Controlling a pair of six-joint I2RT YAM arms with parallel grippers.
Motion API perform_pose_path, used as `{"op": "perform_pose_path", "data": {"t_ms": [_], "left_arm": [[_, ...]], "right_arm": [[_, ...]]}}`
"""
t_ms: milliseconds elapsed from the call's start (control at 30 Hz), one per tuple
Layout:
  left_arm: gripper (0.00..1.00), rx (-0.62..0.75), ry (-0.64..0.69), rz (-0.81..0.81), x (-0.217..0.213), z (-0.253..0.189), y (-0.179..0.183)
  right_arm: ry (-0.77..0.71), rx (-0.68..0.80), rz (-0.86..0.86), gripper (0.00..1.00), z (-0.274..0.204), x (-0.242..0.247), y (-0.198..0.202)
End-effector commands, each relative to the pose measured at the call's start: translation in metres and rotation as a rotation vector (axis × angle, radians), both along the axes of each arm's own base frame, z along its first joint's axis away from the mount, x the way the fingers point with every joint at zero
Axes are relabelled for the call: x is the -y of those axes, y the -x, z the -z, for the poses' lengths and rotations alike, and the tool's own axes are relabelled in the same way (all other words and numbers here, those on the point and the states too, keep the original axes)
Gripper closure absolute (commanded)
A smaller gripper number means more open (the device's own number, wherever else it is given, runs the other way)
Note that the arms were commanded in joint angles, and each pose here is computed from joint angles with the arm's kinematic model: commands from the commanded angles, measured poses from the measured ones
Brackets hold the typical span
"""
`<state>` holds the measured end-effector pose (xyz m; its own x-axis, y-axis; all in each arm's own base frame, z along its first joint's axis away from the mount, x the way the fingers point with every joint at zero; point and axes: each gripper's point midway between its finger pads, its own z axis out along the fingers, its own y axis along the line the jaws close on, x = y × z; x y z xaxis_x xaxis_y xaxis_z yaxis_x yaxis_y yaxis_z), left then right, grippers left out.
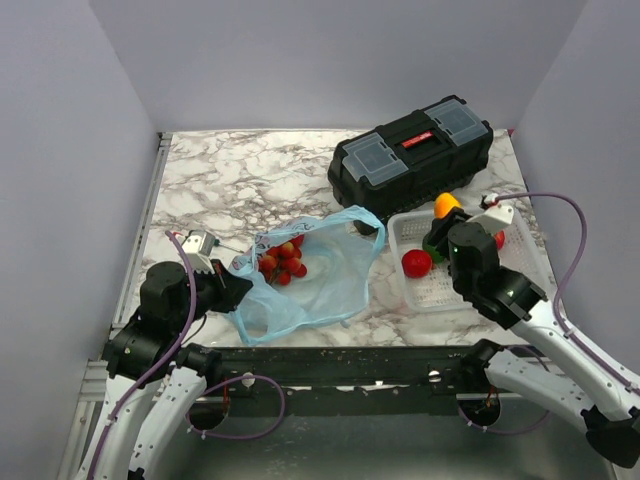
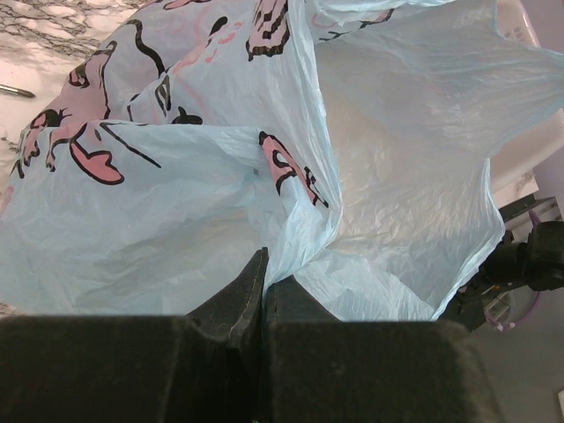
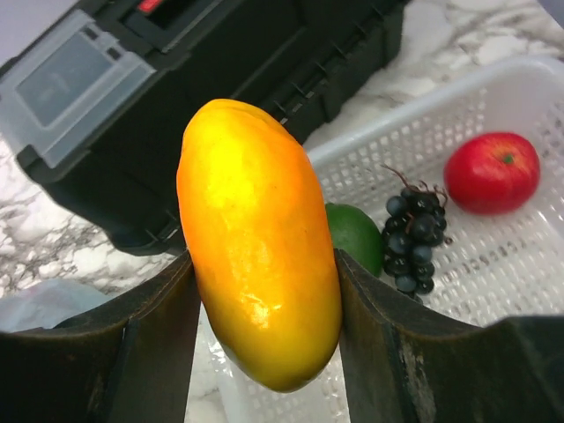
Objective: Take the fake fruits out of the plastic bag
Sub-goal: Place the fake fruit in the bin.
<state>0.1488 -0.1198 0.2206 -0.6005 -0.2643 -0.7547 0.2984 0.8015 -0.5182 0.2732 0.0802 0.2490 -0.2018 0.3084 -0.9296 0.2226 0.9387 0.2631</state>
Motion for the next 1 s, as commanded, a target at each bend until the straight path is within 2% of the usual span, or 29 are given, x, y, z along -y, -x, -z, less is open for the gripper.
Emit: {"op": "perform_pose_path", "data": {"t_ms": [0, 100, 233, 433, 733, 867, 967], "left_arm": [[1.00, 0.000, -0.003, -0.008, -0.002, 0.000, 0.001], [1.00, -0.001, -0.004, -0.002, -0.001, 0.000, 0.001], [1.00, 0.001, -0.002, 0.004, 0.000, 0.000, 0.002], [1.00, 0.016, 0.003, 0.007, 0.000, -0.003, 0.003], [1.00, 0.028, 0.006, 0.019, 0.001, -0.004, 0.005], [1.00, 0.022, 0.005, 0.021, 0.001, -0.004, 0.005], [1.00, 0.022, 0.004, 0.020, 0.001, -0.004, 0.005]], "right_arm": [[-0.098, -0.049, 0.203, 0.99, 0.020, 0.039, 0.018], [-0.196, -0.049, 0.246, 0.99, 0.030, 0.048, 0.024], [-0.233, -0.076, 0.318, 0.99, 0.050, 0.061, 0.030], [-0.254, -0.188, 0.365, 0.99, 0.093, 0.068, 0.026], [-0.388, -0.332, 0.398, 0.99, 0.149, 0.094, 0.019], [-0.488, -0.414, 0.394, 0.99, 0.187, 0.096, 0.023], [-0.510, -0.448, 0.397, 0.99, 0.202, 0.095, 0.024]]}}
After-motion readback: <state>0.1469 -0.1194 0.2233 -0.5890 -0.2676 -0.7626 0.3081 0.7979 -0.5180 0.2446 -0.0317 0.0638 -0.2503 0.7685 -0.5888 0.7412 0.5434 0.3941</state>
